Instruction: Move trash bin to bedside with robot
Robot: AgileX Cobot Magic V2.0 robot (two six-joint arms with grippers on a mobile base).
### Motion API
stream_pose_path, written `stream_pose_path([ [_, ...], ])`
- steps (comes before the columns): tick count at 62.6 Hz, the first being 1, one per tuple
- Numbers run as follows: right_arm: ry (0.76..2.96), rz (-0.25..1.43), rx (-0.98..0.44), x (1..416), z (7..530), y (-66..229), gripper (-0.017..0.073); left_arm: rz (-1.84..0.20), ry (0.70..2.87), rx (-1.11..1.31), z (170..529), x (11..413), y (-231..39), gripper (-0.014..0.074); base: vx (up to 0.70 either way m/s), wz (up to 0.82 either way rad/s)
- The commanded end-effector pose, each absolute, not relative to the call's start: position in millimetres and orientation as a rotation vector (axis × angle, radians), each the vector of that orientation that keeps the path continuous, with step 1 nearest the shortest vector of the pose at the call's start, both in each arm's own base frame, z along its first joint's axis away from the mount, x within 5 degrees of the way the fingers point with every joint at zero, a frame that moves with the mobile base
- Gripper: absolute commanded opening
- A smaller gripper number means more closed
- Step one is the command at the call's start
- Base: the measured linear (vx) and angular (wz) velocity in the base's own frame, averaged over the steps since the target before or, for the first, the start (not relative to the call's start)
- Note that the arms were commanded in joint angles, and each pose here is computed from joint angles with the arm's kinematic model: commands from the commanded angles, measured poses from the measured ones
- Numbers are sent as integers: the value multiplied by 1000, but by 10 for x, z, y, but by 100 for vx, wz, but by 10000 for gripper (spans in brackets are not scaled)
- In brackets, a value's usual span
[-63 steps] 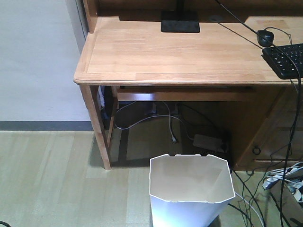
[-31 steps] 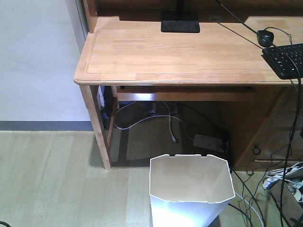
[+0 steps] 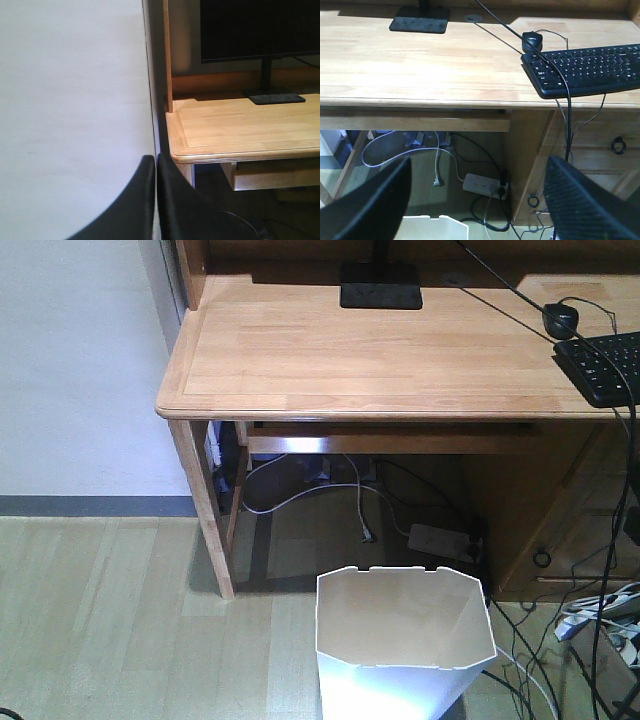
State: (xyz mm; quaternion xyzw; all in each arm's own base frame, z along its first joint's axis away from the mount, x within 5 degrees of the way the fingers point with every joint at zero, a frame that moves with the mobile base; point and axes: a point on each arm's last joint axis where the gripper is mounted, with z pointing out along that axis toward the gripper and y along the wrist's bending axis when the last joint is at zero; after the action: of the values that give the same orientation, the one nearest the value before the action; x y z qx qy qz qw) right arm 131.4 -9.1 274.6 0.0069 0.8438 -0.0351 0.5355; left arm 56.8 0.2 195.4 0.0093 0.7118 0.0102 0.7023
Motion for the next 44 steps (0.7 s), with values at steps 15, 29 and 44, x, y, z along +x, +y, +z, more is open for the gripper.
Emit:
stream_pose_path([
  [15, 2105, -90, 3, 1796, 3018, -121, 554, -2, 1507, 9, 1991, 561, -4, -6, 0, 0],
  [29, 2346, -99, -27, 2273, 2972, -159, 554, -2, 1507, 9, 1991, 561, -4, -6, 0, 0],
  [44, 2581, -59, -62, 2747, 2614, -168, 554, -2, 1507, 9, 1991, 561, -4, -6, 0, 0],
])
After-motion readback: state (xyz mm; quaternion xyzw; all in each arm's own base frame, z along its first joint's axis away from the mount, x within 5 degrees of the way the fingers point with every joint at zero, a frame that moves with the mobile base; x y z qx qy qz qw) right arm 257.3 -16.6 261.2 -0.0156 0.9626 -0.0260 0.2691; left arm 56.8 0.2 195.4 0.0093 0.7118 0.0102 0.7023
